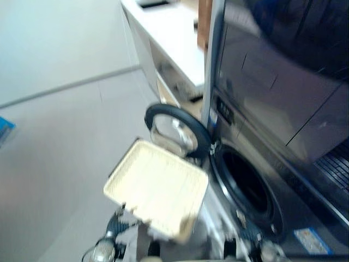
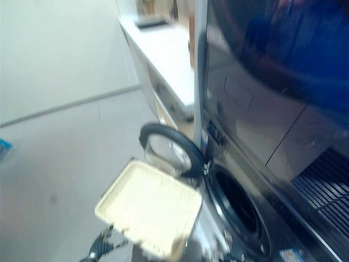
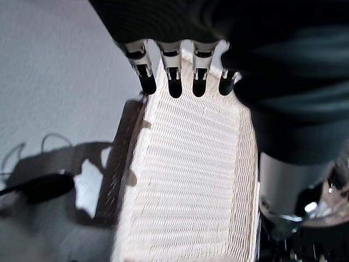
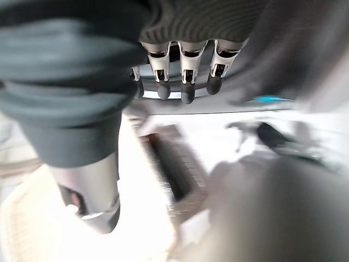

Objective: Put the clothes into the washing machine.

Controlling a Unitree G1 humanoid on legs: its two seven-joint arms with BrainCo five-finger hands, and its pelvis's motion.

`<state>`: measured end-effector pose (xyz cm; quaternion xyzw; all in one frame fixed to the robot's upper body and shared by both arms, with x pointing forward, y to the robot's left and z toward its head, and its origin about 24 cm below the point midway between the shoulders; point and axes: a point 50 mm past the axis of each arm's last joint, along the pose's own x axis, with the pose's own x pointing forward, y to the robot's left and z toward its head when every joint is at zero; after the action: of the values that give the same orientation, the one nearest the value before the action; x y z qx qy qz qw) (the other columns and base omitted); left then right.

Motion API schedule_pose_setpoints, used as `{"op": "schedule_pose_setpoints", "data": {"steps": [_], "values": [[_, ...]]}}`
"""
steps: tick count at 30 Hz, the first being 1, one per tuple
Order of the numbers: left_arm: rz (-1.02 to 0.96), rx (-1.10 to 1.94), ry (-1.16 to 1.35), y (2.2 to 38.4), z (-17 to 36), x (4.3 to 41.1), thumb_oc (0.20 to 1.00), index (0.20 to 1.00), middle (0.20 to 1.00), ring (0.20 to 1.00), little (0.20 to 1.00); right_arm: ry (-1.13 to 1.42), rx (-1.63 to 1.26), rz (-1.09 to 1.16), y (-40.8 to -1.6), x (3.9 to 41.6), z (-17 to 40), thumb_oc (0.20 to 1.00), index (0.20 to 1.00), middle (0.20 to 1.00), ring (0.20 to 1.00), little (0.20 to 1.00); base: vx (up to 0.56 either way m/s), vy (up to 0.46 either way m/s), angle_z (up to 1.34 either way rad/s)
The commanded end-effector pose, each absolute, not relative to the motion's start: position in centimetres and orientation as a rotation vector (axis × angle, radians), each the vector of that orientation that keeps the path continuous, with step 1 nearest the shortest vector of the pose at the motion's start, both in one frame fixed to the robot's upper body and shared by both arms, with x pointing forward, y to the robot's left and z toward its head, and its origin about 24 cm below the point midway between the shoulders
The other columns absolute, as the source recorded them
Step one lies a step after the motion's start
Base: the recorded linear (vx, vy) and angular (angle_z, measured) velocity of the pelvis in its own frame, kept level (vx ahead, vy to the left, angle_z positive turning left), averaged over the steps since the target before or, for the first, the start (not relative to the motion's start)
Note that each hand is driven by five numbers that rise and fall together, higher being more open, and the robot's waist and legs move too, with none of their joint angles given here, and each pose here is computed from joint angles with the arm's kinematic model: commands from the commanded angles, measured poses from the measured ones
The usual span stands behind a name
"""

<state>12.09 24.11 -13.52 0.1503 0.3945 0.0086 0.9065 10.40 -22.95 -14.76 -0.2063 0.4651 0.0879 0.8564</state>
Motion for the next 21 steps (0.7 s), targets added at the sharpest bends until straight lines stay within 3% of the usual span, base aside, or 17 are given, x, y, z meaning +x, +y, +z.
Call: {"op": "schedule_pose_setpoints", "data": {"steps": [1, 11, 21], "values": [[-0.12, 0.326, 0.738, 23.8, -12.2, 16.2, 1.0, 1.0, 1.0, 1.0, 1.0, 0.914, -0.384, 0.156, -23.1, 15.1, -13.5, 1.0, 1.0, 1.0, 1.0, 1.0, 0.16, 0.02, 0.12], [-0.149, 0.203, 0.924, 22.4, -14.2, 13.5, 1.0, 1.0, 1.0, 1.0, 1.0, 1.238, -0.334, 0.07, -23.7, 10.2, -15.9, 1.0, 1.0, 1.0, 1.0, 1.0, 0.09, 0.017, 0.03], [-0.131, 0.234, 1.071, 22.9, -15.2, 11.6, 1.0, 1.0, 1.0, 1.0, 1.0, 1.295, -0.328, 0.049, -24.0, 9.0, -16.2, 1.0, 1.0, 1.0, 1.0, 1.0, 0.04, 0.002, 0.0]]}}
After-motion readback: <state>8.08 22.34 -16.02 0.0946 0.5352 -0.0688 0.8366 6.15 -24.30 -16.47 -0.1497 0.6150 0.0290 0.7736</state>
